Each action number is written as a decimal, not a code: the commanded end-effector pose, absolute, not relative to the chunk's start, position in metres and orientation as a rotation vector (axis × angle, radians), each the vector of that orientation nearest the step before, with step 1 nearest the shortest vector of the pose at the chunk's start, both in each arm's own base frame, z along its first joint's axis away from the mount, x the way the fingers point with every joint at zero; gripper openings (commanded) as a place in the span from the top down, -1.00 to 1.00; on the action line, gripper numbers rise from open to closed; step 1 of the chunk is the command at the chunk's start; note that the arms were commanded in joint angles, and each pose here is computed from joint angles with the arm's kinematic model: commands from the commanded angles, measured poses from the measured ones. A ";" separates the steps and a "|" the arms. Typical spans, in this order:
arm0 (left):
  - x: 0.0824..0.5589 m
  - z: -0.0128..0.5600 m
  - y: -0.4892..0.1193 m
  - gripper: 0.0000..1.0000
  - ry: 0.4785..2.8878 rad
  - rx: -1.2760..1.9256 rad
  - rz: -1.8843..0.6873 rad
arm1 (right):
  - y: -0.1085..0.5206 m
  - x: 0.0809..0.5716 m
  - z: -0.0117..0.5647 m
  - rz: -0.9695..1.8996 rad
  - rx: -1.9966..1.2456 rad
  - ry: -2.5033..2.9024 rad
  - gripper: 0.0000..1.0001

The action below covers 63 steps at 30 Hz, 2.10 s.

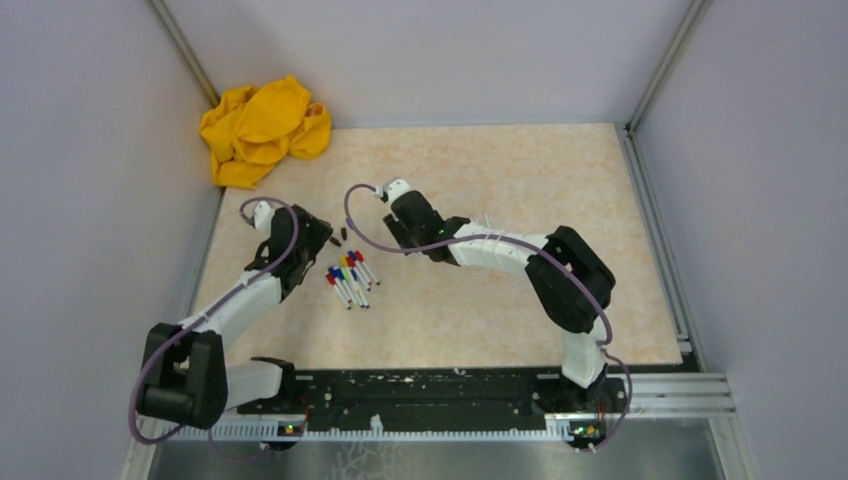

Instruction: Open the pen caps

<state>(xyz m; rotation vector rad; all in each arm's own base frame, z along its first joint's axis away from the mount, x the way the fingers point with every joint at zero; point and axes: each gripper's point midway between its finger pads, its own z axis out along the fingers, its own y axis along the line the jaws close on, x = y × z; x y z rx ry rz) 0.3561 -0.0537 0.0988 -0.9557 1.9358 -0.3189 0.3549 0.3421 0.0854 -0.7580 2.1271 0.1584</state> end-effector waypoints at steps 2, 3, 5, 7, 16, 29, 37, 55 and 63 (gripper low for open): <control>0.349 0.117 -0.048 -0.54 1.841 -1.000 -0.350 | 0.401 0.335 0.098 0.401 -0.816 2.106 0.14; 0.348 0.120 -0.047 -0.60 1.830 -1.003 -0.352 | 0.406 0.333 0.098 0.419 -0.821 2.107 0.13; 0.345 0.124 -0.045 -0.68 1.811 -1.010 -0.361 | 0.415 0.330 0.095 0.443 -0.834 2.110 0.09; 0.342 0.128 -0.044 -0.72 1.794 -1.022 -0.369 | 0.422 0.328 0.090 0.454 -0.849 2.117 0.05; 0.335 0.144 -0.039 -0.97 1.728 -1.060 -0.407 | 0.443 0.315 0.076 0.483 -0.906 2.134 -0.07; 0.319 0.151 -0.020 -0.97 1.645 -1.120 -0.357 | 0.458 0.297 0.058 0.463 -0.966 2.147 -0.05; 0.314 0.151 -0.016 -0.97 1.630 -1.135 -0.345 | 0.455 0.298 0.044 0.349 -0.982 2.171 0.03; 0.311 0.147 -0.013 -0.97 1.622 -1.145 -0.333 | 0.445 0.295 0.048 0.338 -0.945 2.151 0.15; 0.312 0.144 -0.014 -0.97 1.628 -1.148 -0.333 | 0.443 0.296 0.062 0.350 -0.919 2.123 0.16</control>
